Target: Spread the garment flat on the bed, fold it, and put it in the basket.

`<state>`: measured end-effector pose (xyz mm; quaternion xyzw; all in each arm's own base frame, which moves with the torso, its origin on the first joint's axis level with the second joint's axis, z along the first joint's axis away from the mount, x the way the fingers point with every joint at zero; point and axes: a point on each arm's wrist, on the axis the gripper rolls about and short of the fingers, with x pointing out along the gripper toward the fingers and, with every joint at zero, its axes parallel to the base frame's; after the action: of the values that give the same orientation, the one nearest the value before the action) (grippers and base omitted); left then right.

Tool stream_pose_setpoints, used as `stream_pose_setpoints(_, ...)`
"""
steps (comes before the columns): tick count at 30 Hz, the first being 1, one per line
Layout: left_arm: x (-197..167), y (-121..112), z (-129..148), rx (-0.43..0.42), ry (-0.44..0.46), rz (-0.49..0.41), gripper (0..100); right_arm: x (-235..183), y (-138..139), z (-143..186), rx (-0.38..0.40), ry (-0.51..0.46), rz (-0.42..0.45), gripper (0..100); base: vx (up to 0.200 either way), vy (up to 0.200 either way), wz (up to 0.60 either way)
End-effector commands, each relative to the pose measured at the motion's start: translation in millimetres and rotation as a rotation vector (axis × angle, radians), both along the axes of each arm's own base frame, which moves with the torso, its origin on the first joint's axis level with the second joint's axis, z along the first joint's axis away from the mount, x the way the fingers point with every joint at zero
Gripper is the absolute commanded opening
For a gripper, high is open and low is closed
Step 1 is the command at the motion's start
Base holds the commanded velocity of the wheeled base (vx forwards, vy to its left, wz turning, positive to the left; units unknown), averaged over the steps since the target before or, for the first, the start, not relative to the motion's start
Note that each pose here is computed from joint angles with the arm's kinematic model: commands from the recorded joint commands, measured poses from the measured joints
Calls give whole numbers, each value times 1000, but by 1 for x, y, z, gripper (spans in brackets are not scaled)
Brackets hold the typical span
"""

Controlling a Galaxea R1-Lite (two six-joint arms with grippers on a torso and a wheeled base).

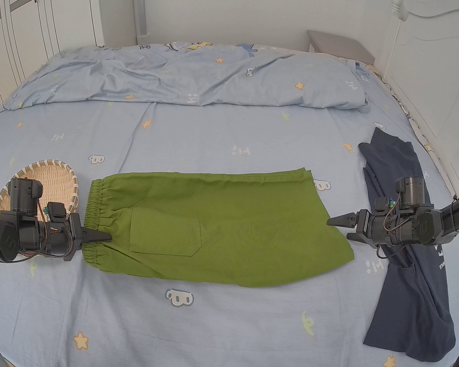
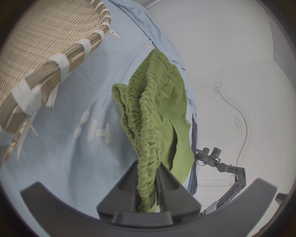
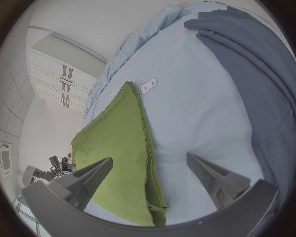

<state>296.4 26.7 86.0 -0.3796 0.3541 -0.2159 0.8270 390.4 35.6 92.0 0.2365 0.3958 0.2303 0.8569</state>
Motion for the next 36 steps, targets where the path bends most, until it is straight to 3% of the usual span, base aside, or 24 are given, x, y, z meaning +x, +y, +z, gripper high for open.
stream_pose_setpoints(1, 1, 0, 0, 1, -1, 0, 0, 2, 5, -15, -1, 70, 14, 100, 0, 0, 0)
stream_pose_setpoints(6, 0, 0, 0, 1, -2, 0, 0, -3, 12, -15, 67, 135, 98, 100, 0, 0, 0)
stream_pose_setpoints(18, 0, 0, 1, 2, -5, -2, 0, 0, 24, -31, 72, 203, 148, 100, 0, 0, 0)
stream_pose_setpoints(21, 0, 0, 1, 2, -6, -2, 0, 0, 22, -27, 115, 216, 177, 100, 0, 0, 0)
stream_pose_setpoints(22, 0, 0, 1, 2, -6, -2, 0, 0, 22, -27, 119, 217, 178, 0, 0, 0, 0)
stream_pose_setpoints(36, 2, 1, -4, 1, 9, 2, 0, 9, -3, -19, 135, 190, 123, 0, 0, 0, 0)
